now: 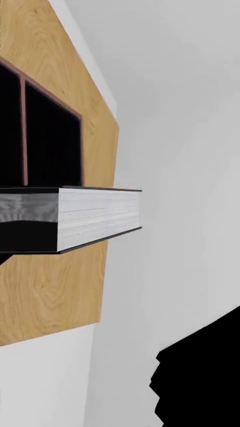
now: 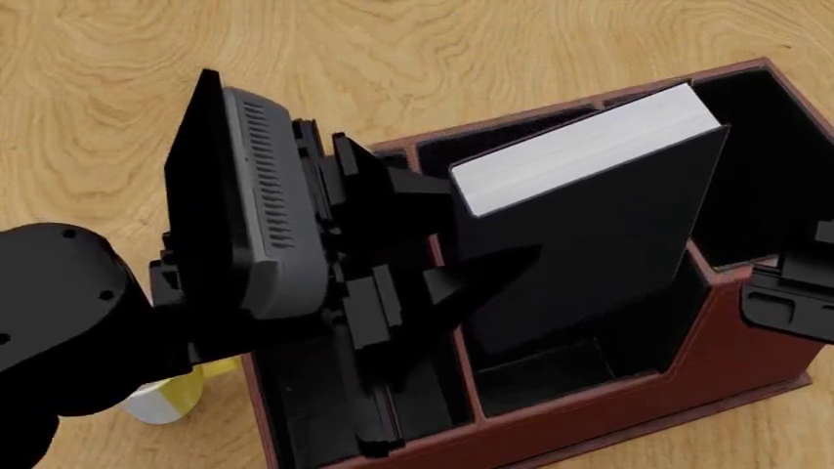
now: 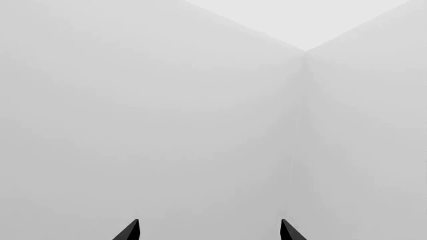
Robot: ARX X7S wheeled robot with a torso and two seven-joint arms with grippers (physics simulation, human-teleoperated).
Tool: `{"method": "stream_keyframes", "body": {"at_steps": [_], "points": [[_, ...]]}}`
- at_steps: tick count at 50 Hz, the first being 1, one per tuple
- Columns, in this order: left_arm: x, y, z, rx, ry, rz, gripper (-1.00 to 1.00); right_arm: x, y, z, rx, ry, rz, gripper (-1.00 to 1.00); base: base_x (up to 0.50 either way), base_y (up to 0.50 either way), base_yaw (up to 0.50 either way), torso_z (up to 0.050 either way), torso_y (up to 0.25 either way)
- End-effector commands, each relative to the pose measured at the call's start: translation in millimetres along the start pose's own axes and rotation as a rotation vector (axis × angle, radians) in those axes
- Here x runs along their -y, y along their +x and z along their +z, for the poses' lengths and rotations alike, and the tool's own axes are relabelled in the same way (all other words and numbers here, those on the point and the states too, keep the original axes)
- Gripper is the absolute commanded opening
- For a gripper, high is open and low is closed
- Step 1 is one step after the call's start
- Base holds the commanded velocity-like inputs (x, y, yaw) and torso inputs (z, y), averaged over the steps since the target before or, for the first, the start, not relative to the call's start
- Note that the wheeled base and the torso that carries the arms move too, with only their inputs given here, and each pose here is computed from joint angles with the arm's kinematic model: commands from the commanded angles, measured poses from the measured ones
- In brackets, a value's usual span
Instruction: Pick up the book and place it in the back compartment of the caddy.
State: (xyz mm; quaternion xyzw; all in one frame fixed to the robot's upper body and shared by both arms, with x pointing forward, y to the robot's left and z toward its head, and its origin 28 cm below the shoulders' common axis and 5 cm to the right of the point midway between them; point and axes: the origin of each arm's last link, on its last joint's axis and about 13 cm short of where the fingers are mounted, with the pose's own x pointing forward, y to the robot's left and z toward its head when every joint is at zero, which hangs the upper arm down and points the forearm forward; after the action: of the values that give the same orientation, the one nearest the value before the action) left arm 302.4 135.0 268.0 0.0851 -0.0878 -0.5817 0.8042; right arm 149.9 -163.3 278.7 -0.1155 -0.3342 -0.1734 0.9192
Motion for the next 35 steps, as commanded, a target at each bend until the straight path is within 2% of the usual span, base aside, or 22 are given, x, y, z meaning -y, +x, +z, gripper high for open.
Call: {"method": "stream_keyframes", "body": {"at_steps": [1,35], "points": [[0.7,4,-3,0.032,-0.034,-0.02,-1.0,0.1,1,-1,-0.003,-0.002,0.0,1.0,0.0,0.0,0.0,0.0,0.0],[-1.8,14,-22,0.012,-0.046,-0.051,-1.0,0.2,0,-2,-0.005,-0.007,-0.003,1.0,0.0,0.0,0.0,0.0,0.001]]}}
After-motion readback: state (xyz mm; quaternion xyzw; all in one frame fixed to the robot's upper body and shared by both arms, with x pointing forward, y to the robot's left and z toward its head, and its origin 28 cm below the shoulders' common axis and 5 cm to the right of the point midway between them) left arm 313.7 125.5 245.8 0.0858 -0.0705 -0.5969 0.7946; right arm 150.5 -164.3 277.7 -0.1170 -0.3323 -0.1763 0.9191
